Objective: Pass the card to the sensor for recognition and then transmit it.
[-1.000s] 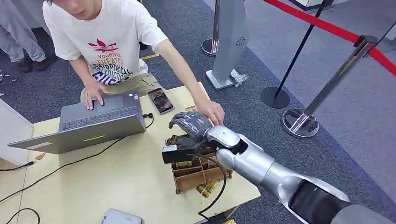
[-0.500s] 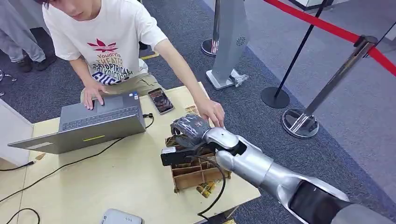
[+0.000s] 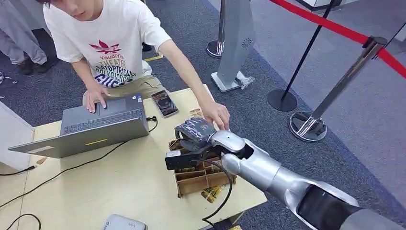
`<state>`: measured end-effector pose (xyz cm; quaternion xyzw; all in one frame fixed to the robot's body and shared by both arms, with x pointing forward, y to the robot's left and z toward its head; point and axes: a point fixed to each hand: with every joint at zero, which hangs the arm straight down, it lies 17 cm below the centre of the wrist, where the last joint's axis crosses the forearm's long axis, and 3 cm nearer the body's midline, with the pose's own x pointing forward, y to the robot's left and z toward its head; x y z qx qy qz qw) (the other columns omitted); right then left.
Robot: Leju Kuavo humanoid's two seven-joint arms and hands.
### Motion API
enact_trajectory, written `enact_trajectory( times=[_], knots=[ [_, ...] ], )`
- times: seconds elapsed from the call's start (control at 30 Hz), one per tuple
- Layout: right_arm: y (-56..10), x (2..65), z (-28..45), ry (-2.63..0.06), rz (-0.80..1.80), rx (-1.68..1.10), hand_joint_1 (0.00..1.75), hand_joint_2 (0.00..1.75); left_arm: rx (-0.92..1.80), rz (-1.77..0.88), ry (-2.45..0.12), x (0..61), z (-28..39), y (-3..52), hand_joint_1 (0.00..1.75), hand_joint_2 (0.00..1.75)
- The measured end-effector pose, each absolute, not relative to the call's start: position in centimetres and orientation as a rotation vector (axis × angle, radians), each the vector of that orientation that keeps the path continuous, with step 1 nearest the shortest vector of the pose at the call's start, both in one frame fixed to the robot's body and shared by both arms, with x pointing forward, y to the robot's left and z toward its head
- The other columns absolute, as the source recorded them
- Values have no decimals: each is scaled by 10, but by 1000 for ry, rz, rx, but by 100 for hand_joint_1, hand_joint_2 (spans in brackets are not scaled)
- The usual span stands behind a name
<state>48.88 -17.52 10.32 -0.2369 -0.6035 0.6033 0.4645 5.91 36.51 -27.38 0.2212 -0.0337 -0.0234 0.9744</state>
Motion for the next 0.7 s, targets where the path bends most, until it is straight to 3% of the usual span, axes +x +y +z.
enact_trajectory(
  times=[0.3,0.7],
  knots=[
    [-156,485,120,-1527,1437,-344,161,175,443,-55,-75,60,-274,364,0,175],
    [-122,498,181,-1636,1407,-160,157,175,438,-24,-89,60,-274,363,0,175]
  ],
)
